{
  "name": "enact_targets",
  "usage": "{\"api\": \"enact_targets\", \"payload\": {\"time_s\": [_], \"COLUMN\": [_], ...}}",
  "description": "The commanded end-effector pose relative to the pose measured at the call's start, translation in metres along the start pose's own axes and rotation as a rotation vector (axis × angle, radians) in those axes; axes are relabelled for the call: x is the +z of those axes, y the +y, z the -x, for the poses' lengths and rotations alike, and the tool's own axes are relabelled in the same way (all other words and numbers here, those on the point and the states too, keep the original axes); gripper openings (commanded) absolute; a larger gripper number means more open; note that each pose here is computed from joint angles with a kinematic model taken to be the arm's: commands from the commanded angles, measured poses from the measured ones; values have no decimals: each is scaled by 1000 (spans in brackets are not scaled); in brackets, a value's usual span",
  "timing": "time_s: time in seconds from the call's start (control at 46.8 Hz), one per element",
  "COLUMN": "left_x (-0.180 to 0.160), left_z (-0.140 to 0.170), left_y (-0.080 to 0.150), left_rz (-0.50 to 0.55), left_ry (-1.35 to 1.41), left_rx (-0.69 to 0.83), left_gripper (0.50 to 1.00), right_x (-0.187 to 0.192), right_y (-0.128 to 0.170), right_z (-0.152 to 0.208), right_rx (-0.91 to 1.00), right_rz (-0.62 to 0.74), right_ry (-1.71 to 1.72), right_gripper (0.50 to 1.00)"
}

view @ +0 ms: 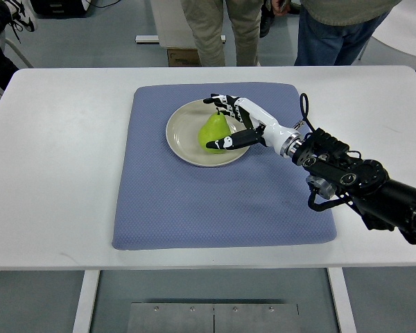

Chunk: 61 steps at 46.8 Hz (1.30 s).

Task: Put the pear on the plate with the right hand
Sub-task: 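Lower the pear onto the plate with the right hand, then open the right hand and withdraw it away from the plate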

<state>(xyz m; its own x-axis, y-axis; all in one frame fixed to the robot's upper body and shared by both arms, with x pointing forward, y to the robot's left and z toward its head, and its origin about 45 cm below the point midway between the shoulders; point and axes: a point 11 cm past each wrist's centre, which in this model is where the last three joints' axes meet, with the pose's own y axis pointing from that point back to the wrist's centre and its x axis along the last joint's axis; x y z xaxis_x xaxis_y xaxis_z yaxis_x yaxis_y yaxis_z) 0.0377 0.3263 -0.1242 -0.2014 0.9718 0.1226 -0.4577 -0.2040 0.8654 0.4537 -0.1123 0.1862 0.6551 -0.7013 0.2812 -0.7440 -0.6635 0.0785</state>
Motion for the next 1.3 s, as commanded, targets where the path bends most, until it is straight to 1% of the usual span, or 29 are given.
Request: {"api": "enact_targets", "payload": {"time_s": [0.0,0.449,0.791,1.283], "left_x": [0,0,0,0], "left_z": [0,0,0,0], "left_y": [0,0,0,0], "left_rz": [0,0,0,0], "left_ry": [0,0,0,0], "left_rx": [0,0,0,0], "left_gripper": [1000,1000,1000,1000], "right_x": [-1,-4,2,12], "right_y": [0,-2,2,34], "right_z": [0,-3,-1,-60], "right_rx": [-2,-9,-17,88], "right_rz": [-1,-4,5,35], "right_ry": [1,3,-19,-16], "right_gripper": [989,995,998,998]}}
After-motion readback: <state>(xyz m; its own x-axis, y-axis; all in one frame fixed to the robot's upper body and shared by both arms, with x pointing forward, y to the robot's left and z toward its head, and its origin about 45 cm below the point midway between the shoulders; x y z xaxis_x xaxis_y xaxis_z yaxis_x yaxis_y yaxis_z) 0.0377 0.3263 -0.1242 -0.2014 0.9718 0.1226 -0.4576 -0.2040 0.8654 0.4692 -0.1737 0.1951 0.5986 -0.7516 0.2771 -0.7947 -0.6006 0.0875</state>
